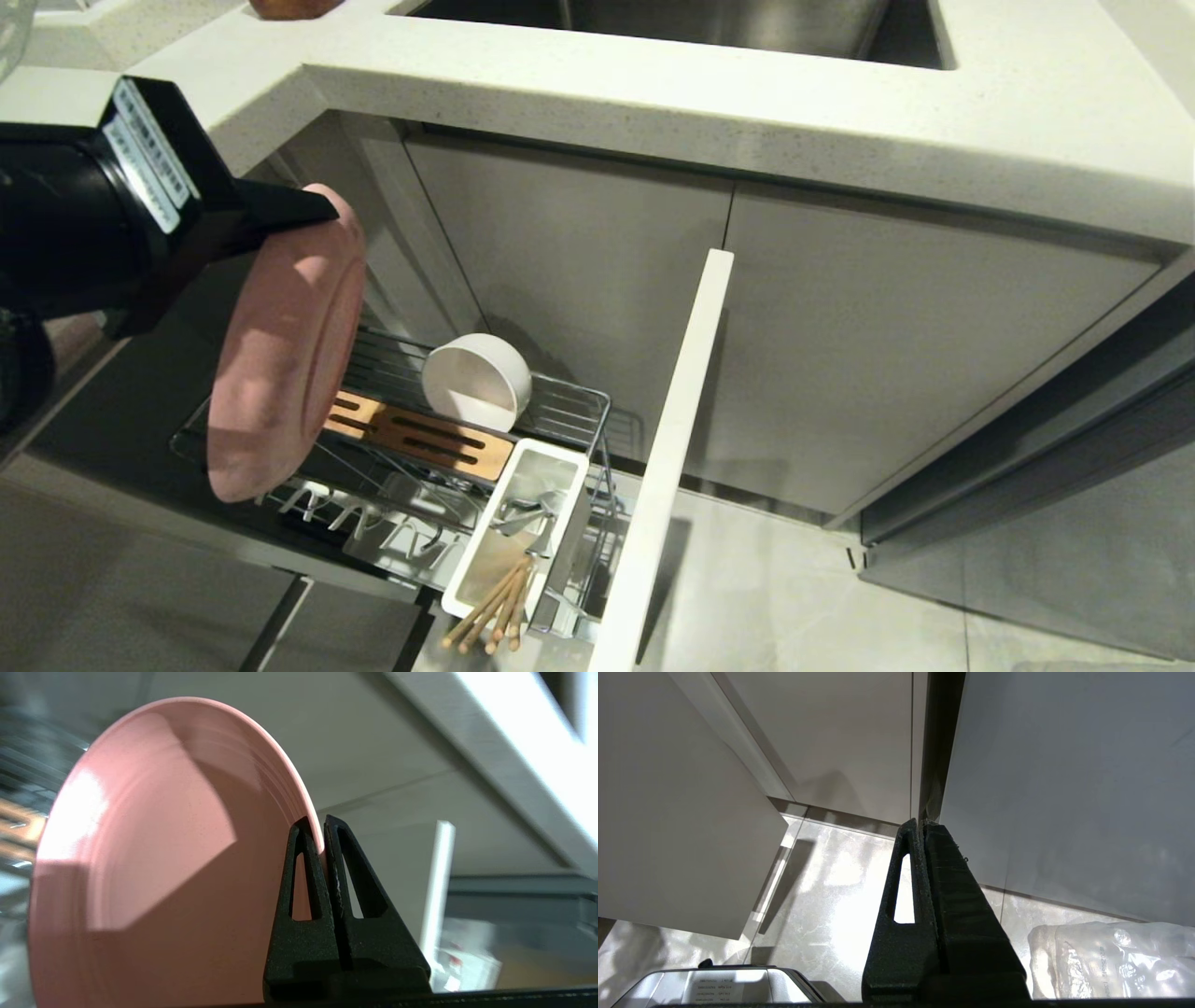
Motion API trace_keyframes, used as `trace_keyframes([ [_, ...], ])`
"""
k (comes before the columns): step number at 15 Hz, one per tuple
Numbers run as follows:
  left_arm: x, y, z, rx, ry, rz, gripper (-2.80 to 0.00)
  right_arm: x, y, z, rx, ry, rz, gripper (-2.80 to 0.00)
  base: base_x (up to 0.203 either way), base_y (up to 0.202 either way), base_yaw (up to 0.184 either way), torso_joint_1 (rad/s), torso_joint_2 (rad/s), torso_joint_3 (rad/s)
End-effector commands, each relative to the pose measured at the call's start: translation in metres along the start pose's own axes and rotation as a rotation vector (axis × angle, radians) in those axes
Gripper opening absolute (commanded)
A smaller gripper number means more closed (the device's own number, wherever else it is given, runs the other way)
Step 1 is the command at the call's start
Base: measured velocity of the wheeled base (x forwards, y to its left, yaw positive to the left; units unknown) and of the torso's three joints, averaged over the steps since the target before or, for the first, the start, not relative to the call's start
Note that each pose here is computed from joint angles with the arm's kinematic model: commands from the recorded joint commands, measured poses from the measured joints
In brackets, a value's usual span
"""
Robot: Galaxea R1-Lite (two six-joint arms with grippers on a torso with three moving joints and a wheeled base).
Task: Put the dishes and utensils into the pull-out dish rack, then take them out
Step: Pick up the plate and place it in the cupboard
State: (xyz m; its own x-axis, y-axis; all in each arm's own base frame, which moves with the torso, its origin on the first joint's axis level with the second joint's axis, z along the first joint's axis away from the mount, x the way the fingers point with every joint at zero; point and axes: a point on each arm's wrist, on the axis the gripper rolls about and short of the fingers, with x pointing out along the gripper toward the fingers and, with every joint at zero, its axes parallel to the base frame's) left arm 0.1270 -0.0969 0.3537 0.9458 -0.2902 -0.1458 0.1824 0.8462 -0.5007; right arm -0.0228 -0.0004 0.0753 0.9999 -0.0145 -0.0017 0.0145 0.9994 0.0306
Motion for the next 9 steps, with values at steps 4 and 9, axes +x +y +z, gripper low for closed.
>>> trace_keyframes([
  [4, 0.000, 0.000, -0.011, 0.022, 0.022, 0.022, -2.80, 0.000, 0.000, -0.001, 0.000, 0.002, 0.000, -2.80, 0.000, 0.000, 0.000, 0.000, 0.00, 0.000],
  [9, 0.002, -0.004, -0.025, 0.041, 0.019, 0.040, -2.80, 0.000, 0.000, -0.001, 0.000, 0.004, 0.001, -2.80, 0.000, 0.000, 0.000, 0.000, 0.00, 0.000],
])
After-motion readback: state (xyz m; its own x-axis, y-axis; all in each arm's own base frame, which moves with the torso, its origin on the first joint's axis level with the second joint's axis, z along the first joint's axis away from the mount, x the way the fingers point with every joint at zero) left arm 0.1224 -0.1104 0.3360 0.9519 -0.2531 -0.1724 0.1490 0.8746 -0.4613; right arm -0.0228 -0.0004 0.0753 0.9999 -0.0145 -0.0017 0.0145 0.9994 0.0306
